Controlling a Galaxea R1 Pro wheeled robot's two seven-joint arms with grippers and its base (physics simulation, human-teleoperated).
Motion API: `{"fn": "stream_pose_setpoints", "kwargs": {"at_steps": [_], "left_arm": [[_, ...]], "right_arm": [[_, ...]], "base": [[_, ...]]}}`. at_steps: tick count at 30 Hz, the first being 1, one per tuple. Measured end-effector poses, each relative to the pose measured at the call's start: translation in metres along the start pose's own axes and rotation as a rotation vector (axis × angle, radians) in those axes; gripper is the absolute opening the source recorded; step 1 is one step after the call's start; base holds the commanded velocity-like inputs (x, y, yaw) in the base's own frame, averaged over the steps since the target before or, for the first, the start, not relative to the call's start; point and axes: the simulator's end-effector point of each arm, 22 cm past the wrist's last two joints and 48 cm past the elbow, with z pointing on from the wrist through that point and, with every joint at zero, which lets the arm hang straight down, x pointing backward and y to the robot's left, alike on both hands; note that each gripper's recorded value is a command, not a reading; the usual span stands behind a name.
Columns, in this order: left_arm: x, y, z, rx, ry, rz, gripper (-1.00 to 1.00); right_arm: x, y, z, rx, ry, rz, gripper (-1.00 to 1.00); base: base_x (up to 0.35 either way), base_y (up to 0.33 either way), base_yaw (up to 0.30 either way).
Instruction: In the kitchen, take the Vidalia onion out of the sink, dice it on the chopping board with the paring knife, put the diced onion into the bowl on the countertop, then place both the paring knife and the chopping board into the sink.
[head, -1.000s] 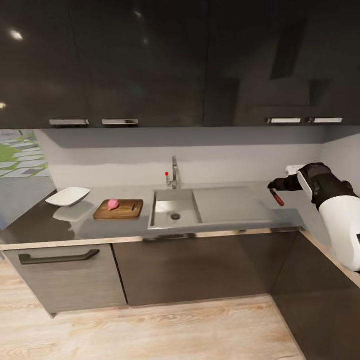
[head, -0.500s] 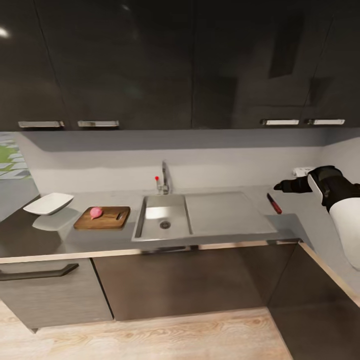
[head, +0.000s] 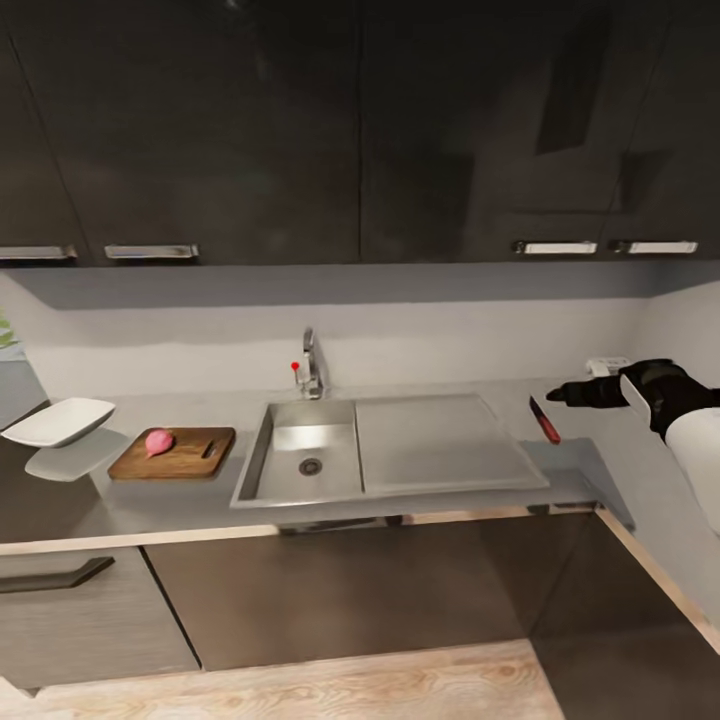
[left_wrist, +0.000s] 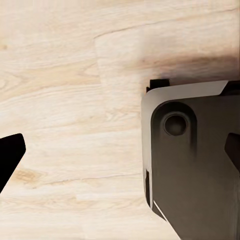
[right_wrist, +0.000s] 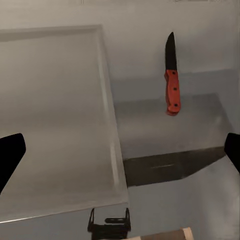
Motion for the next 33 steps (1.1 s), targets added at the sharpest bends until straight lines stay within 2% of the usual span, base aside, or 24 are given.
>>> {"fn": "stream_pose_setpoints", "kwargs": {"at_steps": [10,25,29,33], "left_arm": [[0.001,0.0,0.0,0.001,0.001,0.0,1.0],[0.001,0.0,0.0,0.001,0.001,0.0,1.0],[0.001,0.0,0.0,0.001,0.001,0.0,1.0],[0.001,0.001,0.0,0.0,0.001,0.0,1.0]], "right_arm": [[-0.001,-0.011,-0.003,0.017,-0.001,0.001,1.0],[0.007,-0.017,-0.002,0.034,0.017,-0.009,1.0],[0.014,-0.034,-0.005,0.052,0.026,0.0,1.0],[0.024,-0.038,-0.003,0.052,0.045,0.009,1.0]], "base": [[0.19,-0.003,0.0],[0.008,0.0,0.0],[0.0,0.0,0.0],[0.0,0.0,0.0]]}}
